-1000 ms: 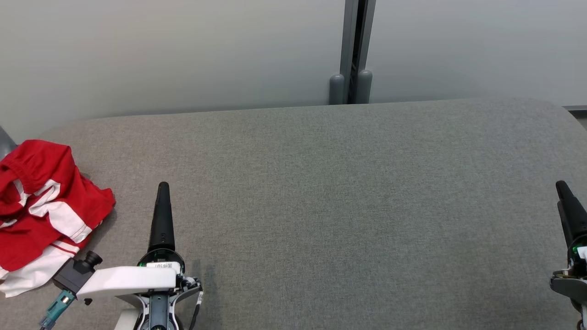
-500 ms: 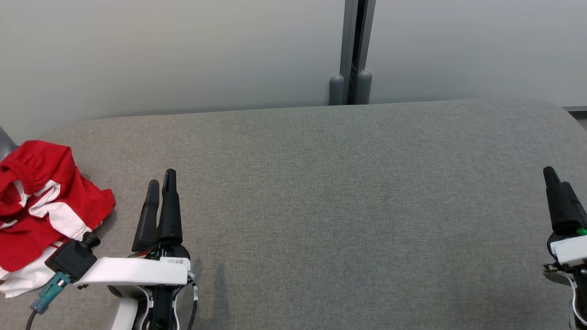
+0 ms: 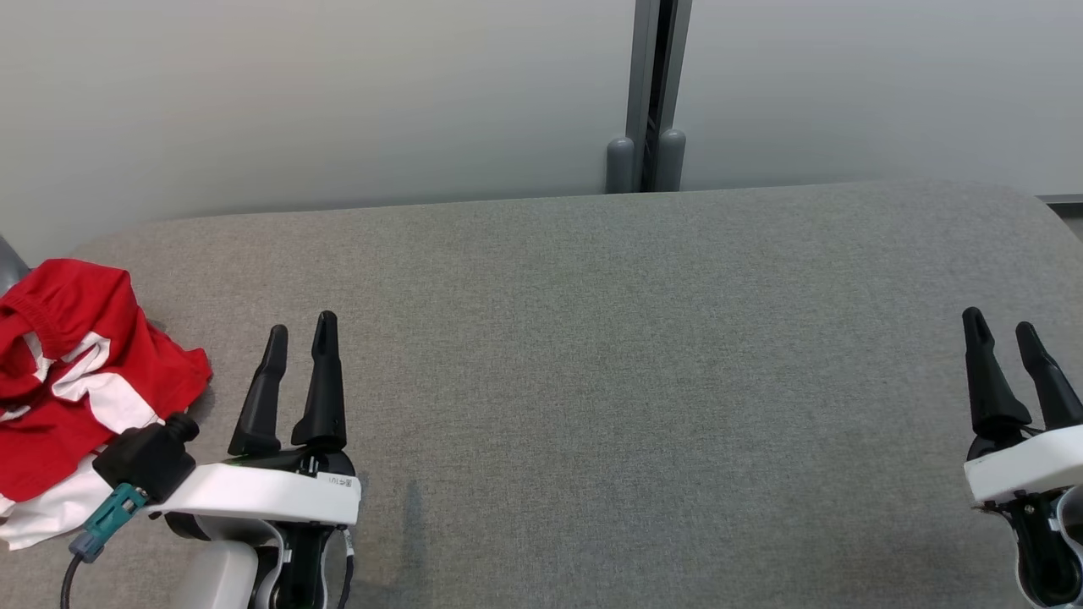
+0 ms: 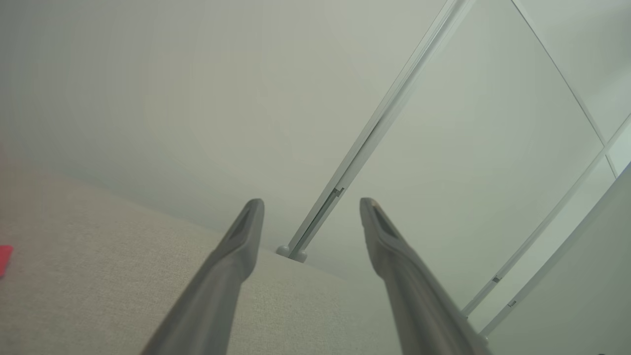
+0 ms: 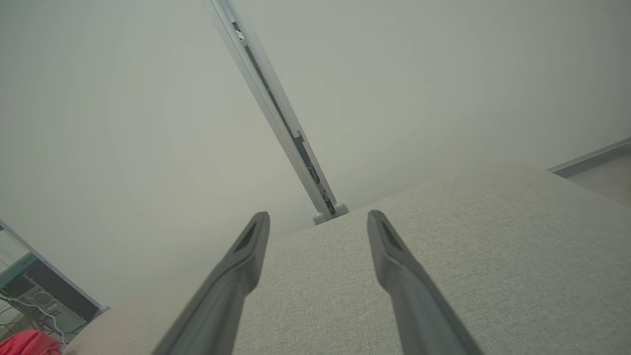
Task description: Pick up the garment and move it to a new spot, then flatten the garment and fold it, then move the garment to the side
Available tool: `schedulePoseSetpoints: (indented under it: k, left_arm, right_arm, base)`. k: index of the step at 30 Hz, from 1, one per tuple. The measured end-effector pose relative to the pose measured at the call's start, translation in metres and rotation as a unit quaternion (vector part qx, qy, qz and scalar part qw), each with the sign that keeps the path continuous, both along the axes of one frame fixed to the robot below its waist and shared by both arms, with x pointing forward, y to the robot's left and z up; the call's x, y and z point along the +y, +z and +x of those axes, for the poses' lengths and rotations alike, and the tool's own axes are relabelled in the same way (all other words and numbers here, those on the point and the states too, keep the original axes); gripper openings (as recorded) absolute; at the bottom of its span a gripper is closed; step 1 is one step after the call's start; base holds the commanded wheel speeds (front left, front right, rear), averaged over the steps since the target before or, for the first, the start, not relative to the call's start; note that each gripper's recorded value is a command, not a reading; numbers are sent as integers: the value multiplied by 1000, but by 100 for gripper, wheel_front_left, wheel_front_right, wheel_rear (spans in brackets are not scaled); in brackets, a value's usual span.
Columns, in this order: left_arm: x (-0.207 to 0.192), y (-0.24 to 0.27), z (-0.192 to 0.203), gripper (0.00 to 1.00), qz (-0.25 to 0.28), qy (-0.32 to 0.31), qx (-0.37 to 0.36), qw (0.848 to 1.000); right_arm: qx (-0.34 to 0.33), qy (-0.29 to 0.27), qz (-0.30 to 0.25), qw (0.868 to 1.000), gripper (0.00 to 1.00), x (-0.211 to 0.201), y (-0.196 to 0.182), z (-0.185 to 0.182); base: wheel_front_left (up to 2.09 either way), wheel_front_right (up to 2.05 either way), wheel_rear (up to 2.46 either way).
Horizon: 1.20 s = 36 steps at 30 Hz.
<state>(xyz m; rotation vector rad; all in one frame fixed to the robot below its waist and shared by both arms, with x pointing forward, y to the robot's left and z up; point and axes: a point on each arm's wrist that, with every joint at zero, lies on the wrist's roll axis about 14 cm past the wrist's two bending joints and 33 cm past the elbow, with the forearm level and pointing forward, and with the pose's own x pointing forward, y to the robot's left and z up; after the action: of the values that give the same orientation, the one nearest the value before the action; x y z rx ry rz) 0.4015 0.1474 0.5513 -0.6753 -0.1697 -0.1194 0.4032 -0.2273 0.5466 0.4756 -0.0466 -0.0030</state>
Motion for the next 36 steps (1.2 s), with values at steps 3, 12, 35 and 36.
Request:
schedulePoseSetpoints:
  k: [3, 12, 35, 36]
  left_arm:
    - [1, -4, 1, 100, 22, 2, 6, 1000]
    - [6, -14, 2, 100, 90, 11, 22, 996]
    - [18, -37, 3, 100, 209, 32, 52, 976]
    - [18, -38, 3, 100, 212, 32, 53, 975]
  right_arm:
    - [-4, 3, -23, 1000, 100, 4, 1, -1]
    - [-7, 19, -74, 997, 100, 18, 0, -1]
    - [-15, 38, -161, 986, 100, 41, -9, -7]
    - [-15, 39, -162, 986, 100, 42, -9, -7]
  base:
    - [0, 0, 0]
    - [0, 0, 0]
    - [0, 0, 0]
    - [0, 0, 0]
